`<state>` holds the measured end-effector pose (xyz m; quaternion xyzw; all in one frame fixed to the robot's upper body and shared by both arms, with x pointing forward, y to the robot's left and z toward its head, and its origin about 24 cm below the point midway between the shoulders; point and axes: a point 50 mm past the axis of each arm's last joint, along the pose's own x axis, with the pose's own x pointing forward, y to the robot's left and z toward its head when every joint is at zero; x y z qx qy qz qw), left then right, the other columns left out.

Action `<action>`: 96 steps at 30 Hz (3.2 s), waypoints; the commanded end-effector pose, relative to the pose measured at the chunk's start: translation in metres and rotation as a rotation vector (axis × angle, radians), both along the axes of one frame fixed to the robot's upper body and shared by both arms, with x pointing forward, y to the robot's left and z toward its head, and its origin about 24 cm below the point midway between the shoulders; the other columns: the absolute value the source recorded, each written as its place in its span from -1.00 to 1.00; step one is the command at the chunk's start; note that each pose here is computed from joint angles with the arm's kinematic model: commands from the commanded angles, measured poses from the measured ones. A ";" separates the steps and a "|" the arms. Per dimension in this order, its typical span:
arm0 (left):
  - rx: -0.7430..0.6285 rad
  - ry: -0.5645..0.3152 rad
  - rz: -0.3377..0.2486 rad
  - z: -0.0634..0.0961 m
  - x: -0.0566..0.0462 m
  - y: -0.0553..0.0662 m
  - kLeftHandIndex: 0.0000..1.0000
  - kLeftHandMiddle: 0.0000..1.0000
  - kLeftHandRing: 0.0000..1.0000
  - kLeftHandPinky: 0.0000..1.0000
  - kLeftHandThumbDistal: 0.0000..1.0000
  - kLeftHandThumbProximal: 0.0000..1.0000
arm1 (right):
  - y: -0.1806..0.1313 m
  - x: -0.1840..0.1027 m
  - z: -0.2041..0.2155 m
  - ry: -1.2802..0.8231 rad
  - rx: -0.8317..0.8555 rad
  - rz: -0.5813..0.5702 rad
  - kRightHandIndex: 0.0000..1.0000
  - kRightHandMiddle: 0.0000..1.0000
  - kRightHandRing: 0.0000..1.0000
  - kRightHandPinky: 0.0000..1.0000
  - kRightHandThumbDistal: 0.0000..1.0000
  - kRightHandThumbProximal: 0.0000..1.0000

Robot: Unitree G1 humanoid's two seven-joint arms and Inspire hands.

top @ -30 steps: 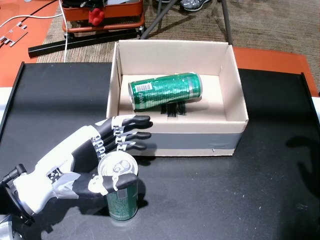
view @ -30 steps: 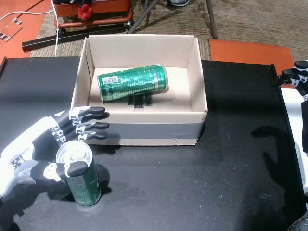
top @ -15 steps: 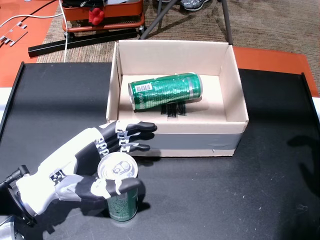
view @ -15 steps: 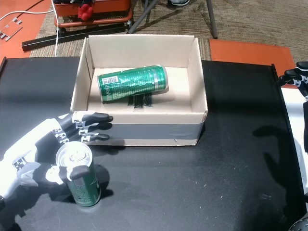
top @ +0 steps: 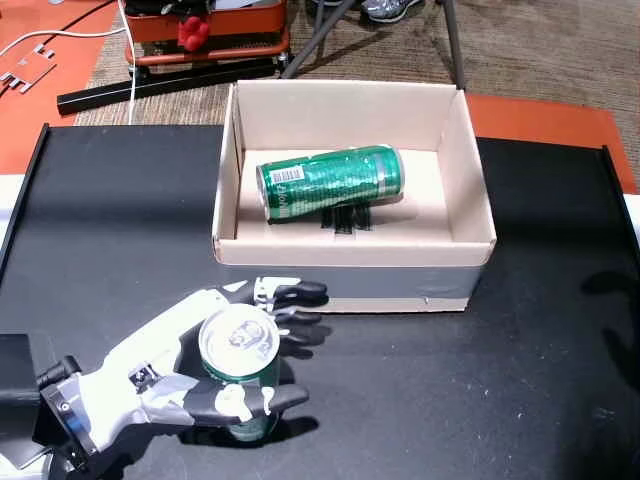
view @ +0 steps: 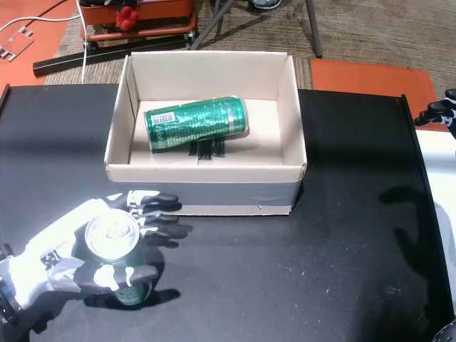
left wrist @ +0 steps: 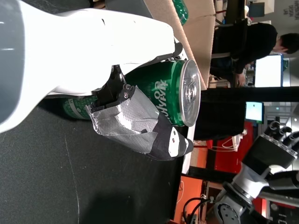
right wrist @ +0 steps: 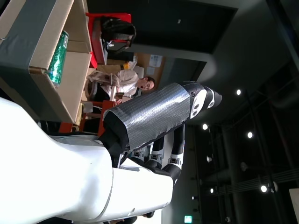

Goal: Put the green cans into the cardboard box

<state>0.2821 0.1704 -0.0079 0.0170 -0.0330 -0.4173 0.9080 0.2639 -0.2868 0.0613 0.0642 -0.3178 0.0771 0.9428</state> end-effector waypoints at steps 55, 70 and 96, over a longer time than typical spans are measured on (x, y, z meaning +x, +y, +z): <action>-0.036 0.209 0.146 -0.028 -0.007 -0.013 0.17 0.22 0.25 0.12 -0.45 -1.00 | -0.004 -0.007 0.001 -0.001 0.015 -0.002 -0.16 -0.14 -0.05 0.06 0.85 -0.02; -0.047 0.172 0.213 -0.021 0.001 -0.011 -0.03 0.17 0.25 0.08 -0.86 -1.00 | 0.000 -0.002 -0.002 0.011 -0.001 -0.013 -0.18 -0.14 -0.05 0.07 0.84 0.03; -0.066 0.149 0.243 -0.015 0.008 -0.010 -0.29 0.00 0.25 -0.09 -0.71 -1.00 | -0.001 0.000 -0.003 0.011 0.000 -0.013 -0.17 -0.13 -0.04 0.08 0.83 0.07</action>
